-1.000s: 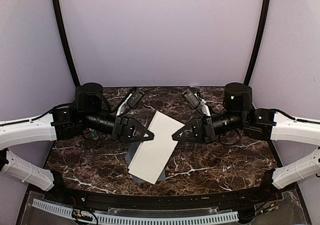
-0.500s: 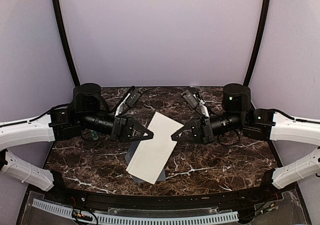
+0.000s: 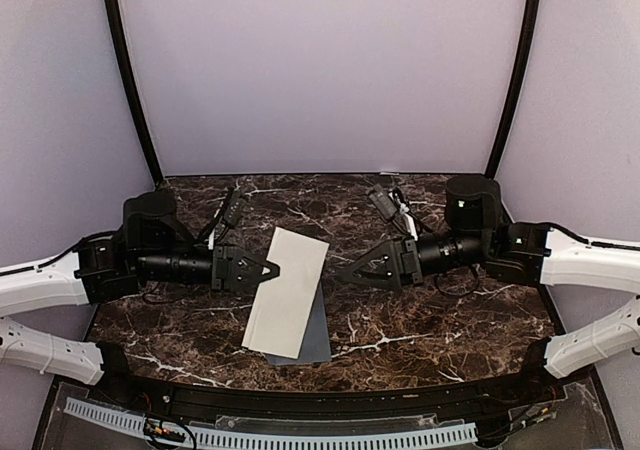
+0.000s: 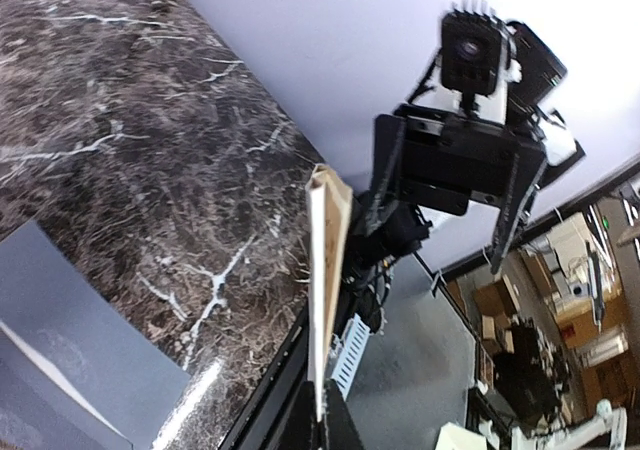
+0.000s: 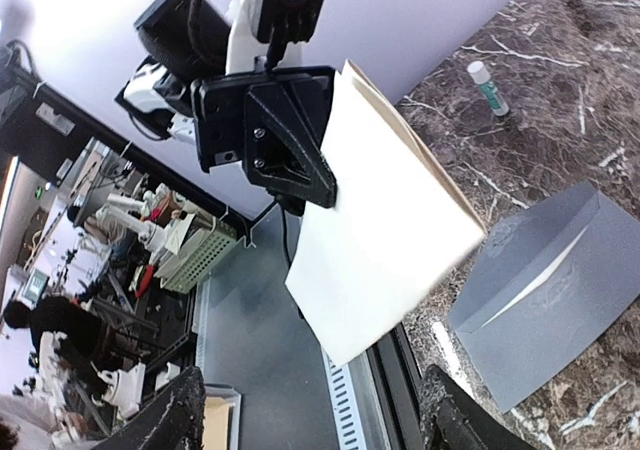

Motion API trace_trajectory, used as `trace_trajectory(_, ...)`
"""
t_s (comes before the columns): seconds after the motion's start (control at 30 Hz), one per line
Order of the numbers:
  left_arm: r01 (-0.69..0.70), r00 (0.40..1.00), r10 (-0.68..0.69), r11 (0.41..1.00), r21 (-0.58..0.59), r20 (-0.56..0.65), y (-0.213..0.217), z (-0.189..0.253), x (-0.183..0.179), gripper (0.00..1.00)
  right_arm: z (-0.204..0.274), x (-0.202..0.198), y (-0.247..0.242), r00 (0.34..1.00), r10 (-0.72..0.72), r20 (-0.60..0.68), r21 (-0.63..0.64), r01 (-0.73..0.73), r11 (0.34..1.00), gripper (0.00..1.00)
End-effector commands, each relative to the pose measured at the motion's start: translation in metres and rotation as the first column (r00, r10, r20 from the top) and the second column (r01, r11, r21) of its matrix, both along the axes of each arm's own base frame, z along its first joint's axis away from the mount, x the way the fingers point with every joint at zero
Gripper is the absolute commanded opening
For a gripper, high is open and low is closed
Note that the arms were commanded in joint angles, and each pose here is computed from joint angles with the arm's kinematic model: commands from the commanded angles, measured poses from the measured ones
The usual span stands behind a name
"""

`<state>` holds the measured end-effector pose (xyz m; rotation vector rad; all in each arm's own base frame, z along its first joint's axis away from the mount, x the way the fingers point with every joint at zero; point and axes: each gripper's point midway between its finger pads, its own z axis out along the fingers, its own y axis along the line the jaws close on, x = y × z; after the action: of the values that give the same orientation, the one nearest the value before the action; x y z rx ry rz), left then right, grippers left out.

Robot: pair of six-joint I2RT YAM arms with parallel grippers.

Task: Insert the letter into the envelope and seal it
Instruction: Place the letter in the envelope.

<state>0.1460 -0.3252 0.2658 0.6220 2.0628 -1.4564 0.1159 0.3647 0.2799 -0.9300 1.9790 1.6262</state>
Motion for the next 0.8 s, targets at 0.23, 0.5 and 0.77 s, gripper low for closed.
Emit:
trace_trajectory(0.23,-0.386,0.864,0.419,0.907,0.166,-0.28,0.061,-0.112,0.039,0.0,-0.054,0.034,-0.008,0.934,-0.338,-0.116,-0.107,0.326,0.939,0.71)
trace_trajectory(0.5,-0.45,0.815,0.475,0.88,0.153,-0.332,0.08,-0.138,0.055,0.0,-0.103,0.035,0.017,0.921,-0.361,-0.146,-0.246,0.319,0.915,0.46)
trace_trajectory(0.77,-0.482,0.776,0.526,0.85,0.212,-0.348,0.088,-0.159,0.062,0.0,-0.136,0.047,0.039,0.905,-0.385,-0.179,-0.324,0.315,0.892,0.47)
